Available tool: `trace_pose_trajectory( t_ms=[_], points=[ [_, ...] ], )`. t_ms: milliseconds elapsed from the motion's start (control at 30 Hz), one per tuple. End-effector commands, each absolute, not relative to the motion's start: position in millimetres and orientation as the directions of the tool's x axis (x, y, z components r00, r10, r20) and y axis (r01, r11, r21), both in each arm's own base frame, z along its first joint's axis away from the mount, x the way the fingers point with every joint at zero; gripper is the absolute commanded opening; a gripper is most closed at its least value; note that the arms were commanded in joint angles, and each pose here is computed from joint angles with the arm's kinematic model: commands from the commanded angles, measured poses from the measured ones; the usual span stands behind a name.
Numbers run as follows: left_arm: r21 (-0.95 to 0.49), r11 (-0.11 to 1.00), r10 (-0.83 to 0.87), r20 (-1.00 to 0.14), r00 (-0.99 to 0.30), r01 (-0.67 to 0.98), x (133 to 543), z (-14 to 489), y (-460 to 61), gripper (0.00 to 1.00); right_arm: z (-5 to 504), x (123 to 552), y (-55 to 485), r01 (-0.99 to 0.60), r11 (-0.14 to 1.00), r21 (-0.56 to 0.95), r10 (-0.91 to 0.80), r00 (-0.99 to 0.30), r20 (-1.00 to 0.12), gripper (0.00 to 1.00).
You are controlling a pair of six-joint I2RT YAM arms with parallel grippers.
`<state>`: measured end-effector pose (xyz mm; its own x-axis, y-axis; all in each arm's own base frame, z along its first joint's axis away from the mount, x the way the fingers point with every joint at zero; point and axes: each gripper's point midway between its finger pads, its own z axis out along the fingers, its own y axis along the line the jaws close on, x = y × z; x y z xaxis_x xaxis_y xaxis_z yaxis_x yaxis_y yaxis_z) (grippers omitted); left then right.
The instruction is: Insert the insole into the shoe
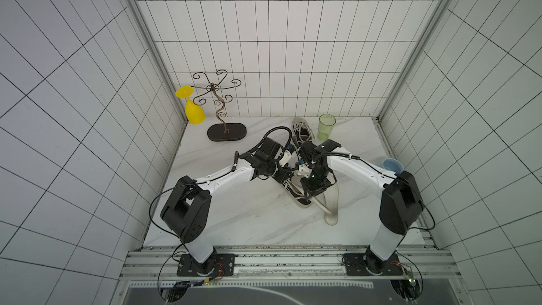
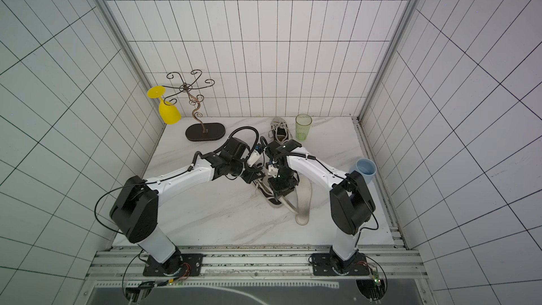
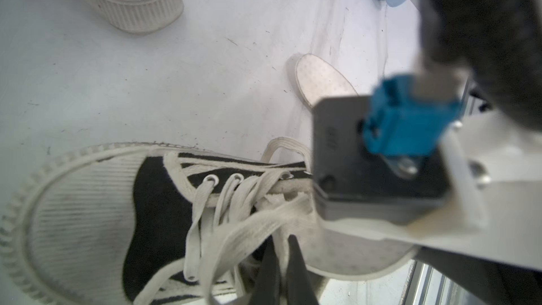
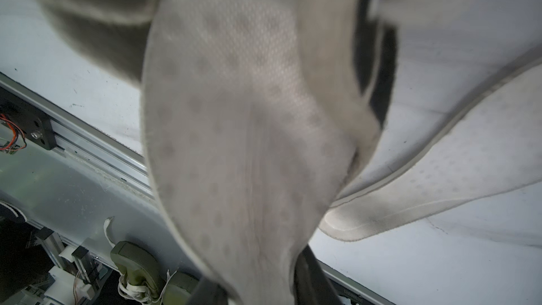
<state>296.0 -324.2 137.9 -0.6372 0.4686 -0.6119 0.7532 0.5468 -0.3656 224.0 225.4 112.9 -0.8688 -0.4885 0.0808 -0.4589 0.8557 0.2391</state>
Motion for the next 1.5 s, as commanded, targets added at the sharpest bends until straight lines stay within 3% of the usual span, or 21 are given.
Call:
trace_pose_trajectory(
  t_ms=[0, 200, 333, 433, 600, 733, 933, 1000, 1167, 1300, 1467],
  points=[
    [-0.358, 0.443, 0.467, -0.691, -0.552, 0.822, 284, 168, -336, 0.0, 126, 256, 229, -0.477, 0.86, 0.182, -0.486, -0.874, 0.006, 0.32],
    [-0.362, 0.418, 0.479, -0.691, -0.541, 0.833, 279, 168, -341, 0.0, 116, 278, 235, -0.505, 0.856, 0.106, -0.502, -0.863, -0.062, 0.32],
    [-0.363, 0.423, 0.494, -0.676, -0.547, 0.83, 279, 160, -341, 0.0, 128, 306, 249, -0.532, 0.845, 0.052, -0.501, -0.823, -0.267, 0.29],
    [-0.376, 0.44, 0.501, -0.651, -0.57, 0.816, 285, 152, -337, 0.0, 141, 306, 268, -0.607, 0.789, 0.094, -0.533, -0.753, -0.385, 0.29],
    [-0.451, 0.398, 0.443, -0.668, -0.598, 0.799, 291, 161, -339, 0.0, 121, 287, 286, -0.717, 0.689, 0.109, -0.619, -0.66, -0.426, 0.29],
    [-0.457, 0.404, 0.435, -0.666, -0.606, 0.792, 290, 158, -335, 0.0, 94, 291, 278, -0.707, 0.705, 0.054, -0.619, -0.651, -0.439, 0.29],
    [-0.5, 0.478, 0.405, -0.604, -0.686, 0.722, 303, 134, -321, 0.0, 103, 302, 277, -0.629, 0.774, 0.081, -0.515, -0.699, -0.496, 0.43],
    [-0.492, 0.499, 0.397, -0.602, -0.693, 0.713, 308, 131, -319, 0.0, 116, 300, 283, -0.635, 0.763, 0.121, -0.485, -0.686, -0.542, 0.61],
    [-0.444, 0.586, 0.391, -0.578, -0.717, 0.678, 323, 114, -309, 0.0, 138, 287, 273, -0.603, 0.782, 0.156, -0.469, -0.735, -0.489, 0.79],
    [-0.414, 0.636, 0.381, -0.566, -0.731, 0.651, 331, 104, -303, 0.0, 152, 271, 245, -0.498, 0.834, 0.237, -0.378, -0.829, -0.411, 0.82],
    [-0.38, 0.684, 0.356, -0.572, -0.739, 0.623, 343, 102, -297, 0.0, 180, 258, 212, -0.28, 0.856, 0.434, -0.128, -0.929, -0.346, 0.85]
  ],
)
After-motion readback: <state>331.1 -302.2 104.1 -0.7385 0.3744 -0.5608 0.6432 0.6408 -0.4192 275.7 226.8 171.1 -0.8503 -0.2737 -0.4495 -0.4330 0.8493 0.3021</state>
